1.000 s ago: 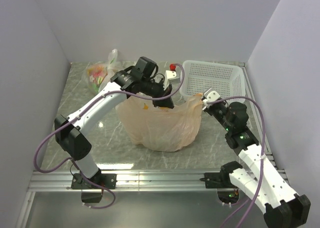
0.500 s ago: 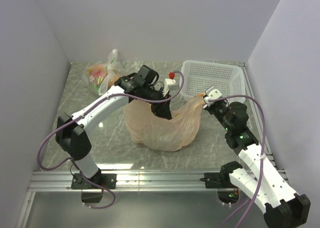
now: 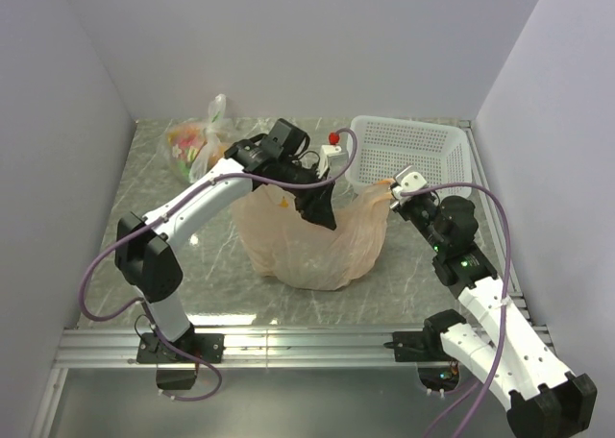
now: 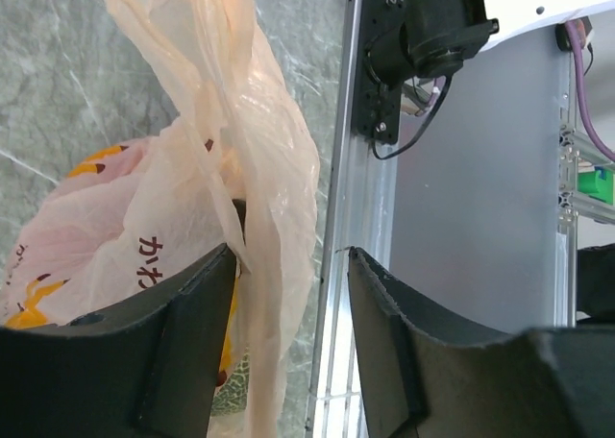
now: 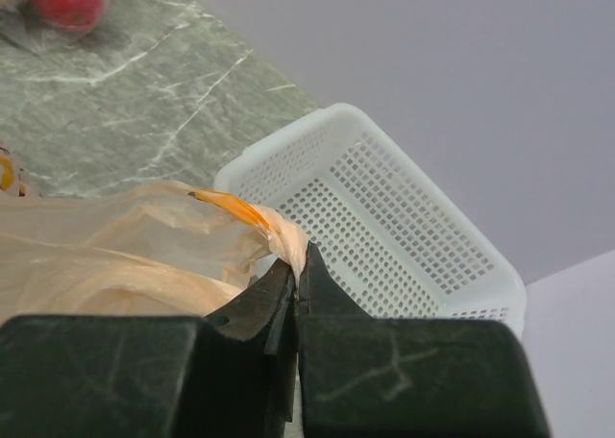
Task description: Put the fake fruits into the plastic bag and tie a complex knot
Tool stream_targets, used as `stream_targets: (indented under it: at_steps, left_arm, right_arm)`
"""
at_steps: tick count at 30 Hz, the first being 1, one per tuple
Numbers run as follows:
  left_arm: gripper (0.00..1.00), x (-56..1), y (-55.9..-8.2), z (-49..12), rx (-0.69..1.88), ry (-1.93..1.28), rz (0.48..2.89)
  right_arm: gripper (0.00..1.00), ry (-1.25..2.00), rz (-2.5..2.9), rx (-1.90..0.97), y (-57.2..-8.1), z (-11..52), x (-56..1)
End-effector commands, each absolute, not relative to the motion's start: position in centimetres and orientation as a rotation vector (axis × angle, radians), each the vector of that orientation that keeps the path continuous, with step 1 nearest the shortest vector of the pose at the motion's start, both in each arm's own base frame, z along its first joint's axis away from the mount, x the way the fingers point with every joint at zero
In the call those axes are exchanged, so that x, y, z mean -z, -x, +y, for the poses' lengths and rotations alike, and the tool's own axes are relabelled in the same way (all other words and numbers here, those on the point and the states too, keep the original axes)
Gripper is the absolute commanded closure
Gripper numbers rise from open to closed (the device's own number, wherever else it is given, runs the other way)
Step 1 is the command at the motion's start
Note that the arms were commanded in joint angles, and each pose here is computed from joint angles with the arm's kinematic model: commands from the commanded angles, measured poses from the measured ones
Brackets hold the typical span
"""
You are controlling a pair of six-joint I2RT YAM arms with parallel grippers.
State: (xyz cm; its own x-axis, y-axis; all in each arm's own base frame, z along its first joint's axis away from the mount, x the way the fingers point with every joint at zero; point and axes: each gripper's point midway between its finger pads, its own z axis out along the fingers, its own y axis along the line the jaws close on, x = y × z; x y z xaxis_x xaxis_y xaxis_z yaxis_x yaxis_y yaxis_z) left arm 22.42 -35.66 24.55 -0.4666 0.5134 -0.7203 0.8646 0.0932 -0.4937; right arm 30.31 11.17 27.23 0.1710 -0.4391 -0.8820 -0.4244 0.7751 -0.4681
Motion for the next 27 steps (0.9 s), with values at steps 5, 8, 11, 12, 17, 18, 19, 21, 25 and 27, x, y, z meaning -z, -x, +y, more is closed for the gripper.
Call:
stream_targets:
  at_steps: [5, 8, 11, 12, 17, 18, 19, 21, 25, 27]
  left_arm:
    - [0.44, -23.8, -22.9, -35.2, 1.233, -1.381, 2.005]
    - [0.61, -22.8, -23.2, -35.0, 1.127, -1.414, 1.977]
    - [0.90, -21.1, -24.2, -34.6, 0.999, -1.412, 1.967]
    - [1.00, -20.5, -24.6, -34.3, 0.966, -1.402, 1.980]
    - [1.00, -15.5, -25.2, -32.0, 0.887, -1.361, 2.089]
    - [1.00, -15.3, -25.5, -32.0, 0.910, -1.330, 2.089]
    - [1.00, -14.5, -25.3, -31.6, 0.924, -1.315, 2.115]
    - [1.00, -14.0, -25.5, -31.2, 0.958, -1.276, 2.135]
    - [1.00, -13.0, -26.0, -31.0, 0.973, -1.224, 2.140]
    - [1.00, -12.8, -25.9, -31.1, 0.988, -1.215, 2.148]
  right_arm:
    - [1.00, 0.732, 1.370, 0.010, -30.0, 11.4, -30.1]
    - [1.00, 0.722, 1.380, 0.008, -30.1, 11.4, -30.1]
    - [1.00, 0.709, 1.404, -0.008, -30.4, 11.5, -29.9]
    - [1.00, 0.707, 1.413, -0.021, -30.4, 11.6, -29.9]
    - [1.00, 0.695, 1.495, -0.132, -30.8, 12.9, -28.5]
    - [1.00, 0.693, 1.499, -0.152, -30.9, 13.3, -28.7]
    - [1.00, 0.682, 1.517, -0.177, -31.1, 13.5, -28.5]
    - [1.00, 0.671, 1.539, -0.205, -31.7, 14.0, -28.3]
    - [1.00, 0.660, 1.574, -0.340, -32.3, 16.0, -28.1]
    - [1.00, 0.675, 1.576, -0.412, -32.1, 17.0, -29.0]
